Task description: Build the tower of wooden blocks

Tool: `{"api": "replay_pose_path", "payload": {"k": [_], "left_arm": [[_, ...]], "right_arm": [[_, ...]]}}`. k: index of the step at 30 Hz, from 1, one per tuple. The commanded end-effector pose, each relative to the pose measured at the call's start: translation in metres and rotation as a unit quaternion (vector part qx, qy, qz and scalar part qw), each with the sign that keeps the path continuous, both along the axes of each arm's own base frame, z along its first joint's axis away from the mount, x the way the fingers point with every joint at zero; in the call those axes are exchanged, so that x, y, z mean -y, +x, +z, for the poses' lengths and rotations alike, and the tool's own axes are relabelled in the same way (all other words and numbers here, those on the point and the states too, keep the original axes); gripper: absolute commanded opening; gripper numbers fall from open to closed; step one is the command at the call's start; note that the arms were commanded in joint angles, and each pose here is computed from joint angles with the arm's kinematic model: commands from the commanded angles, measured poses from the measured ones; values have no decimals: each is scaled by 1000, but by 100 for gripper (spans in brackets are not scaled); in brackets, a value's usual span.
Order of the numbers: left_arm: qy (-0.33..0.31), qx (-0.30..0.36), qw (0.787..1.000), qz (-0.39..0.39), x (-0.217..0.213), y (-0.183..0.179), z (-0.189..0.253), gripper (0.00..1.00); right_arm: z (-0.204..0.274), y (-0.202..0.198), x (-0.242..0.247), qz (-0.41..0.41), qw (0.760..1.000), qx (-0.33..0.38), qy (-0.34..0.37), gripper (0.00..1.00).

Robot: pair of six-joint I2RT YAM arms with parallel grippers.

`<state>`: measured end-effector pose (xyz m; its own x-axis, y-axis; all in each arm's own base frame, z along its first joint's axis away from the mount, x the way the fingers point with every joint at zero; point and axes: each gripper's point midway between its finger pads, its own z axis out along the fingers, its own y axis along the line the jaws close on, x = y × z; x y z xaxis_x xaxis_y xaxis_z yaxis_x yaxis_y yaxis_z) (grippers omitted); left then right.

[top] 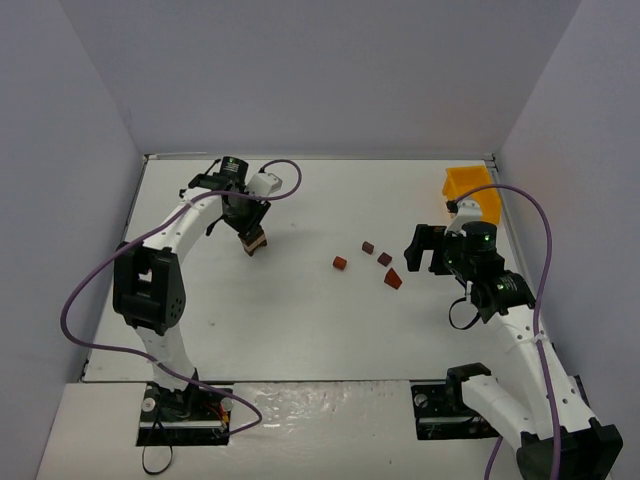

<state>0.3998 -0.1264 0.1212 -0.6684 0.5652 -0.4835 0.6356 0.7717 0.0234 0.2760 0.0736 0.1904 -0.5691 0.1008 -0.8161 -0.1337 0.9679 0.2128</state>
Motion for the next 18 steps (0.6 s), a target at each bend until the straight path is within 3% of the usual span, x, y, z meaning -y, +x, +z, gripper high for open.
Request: {"api": "replay_pose_path", "payload": {"k": [1,18], "left_arm": [[-16,50,999,-1,5,21,29,0],[-18,43,999,3,6,22,22,0]], "right_arm": [[19,11,-3,8,999,33,3,100],[17,11,-3,8,1000,30,3,100]]}}
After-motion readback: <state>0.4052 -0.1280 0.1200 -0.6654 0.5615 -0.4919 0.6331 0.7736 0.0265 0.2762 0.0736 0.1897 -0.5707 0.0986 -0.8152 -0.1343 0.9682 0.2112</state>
